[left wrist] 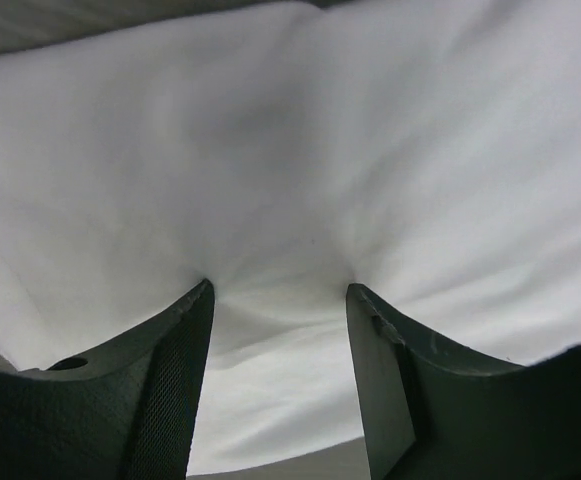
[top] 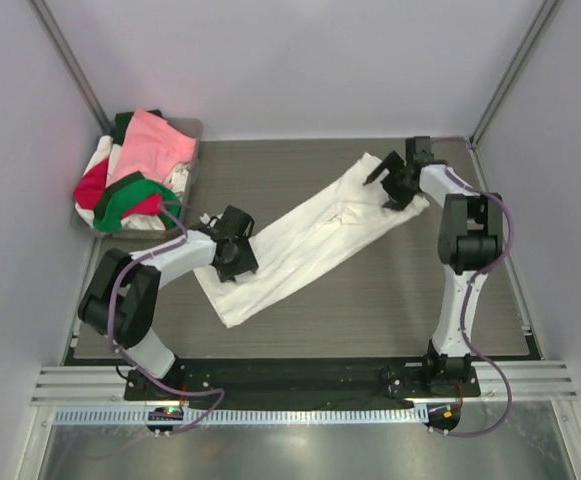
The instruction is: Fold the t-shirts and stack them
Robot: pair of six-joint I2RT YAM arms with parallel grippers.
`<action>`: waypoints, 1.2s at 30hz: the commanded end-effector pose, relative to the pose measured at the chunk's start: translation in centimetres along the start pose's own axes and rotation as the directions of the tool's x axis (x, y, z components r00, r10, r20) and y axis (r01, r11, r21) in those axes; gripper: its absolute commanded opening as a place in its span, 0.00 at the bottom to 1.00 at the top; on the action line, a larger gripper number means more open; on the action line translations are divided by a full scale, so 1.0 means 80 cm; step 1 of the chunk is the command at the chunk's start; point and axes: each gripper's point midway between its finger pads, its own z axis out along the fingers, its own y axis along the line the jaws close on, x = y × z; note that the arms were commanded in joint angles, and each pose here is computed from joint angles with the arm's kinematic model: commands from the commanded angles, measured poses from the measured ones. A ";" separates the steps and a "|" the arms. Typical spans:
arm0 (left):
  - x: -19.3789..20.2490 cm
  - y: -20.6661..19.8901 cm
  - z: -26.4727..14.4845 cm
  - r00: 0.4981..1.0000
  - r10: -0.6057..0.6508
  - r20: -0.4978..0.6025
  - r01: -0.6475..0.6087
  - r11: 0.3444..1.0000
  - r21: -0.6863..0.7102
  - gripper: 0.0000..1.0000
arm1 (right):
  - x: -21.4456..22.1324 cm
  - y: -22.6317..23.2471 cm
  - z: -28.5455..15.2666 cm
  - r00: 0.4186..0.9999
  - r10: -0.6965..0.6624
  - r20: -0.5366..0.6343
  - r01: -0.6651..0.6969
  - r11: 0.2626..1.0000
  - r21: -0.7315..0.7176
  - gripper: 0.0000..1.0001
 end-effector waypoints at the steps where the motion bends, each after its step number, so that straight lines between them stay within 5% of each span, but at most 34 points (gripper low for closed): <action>1: 0.138 -0.003 0.009 0.948 -0.073 -0.309 0.092 0.995 0.046 0.58 | 0.018 0.040 0.079 0.988 -0.141 -0.057 0.139 0.990 -0.037 0.93; 5: 0.202 -0.069 -0.011 0.911 -0.091 -0.402 0.177 0.967 0.182 0.59 | 0.035 0.127 0.137 0.970 -0.228 -0.082 0.211 0.962 -0.175 0.92; 8: 0.250 -0.115 -0.035 0.898 0.004 -0.440 0.126 0.956 0.266 0.59 | 0.035 0.210 0.157 0.962 -0.270 -0.028 0.247 0.912 -0.327 0.92; 18: 0.262 -0.122 -0.034 0.907 0.043 -0.418 0.077 0.961 0.265 0.59 | 0.060 0.225 0.196 0.969 -0.246 -0.032 0.211 0.884 -0.416 0.92; 22: 0.229 -0.152 -0.066 0.938 0.104 -0.332 0.004 0.951 0.309 0.59 | 0.048 0.255 0.156 0.960 -0.280 0.017 0.257 0.851 -0.458 0.94; 31: 0.139 -0.150 -0.170 0.991 0.132 -0.028 -0.117 0.944 0.308 0.62 | -0.006 0.372 -0.058 0.936 -0.279 0.213 0.350 0.696 -0.627 1.00; 34: 0.117 -0.130 -0.198 0.989 0.133 0.070 -0.149 0.937 0.316 0.59 | -0.007 0.365 -0.127 0.923 -0.277 0.268 0.384 0.713 -0.587 1.00; 36: 0.101 -0.113 -0.216 0.984 0.112 0.139 -0.151 0.936 0.318 0.59 | 0.022 0.312 -0.111 0.923 -0.317 0.219 0.384 0.790 -0.477 1.00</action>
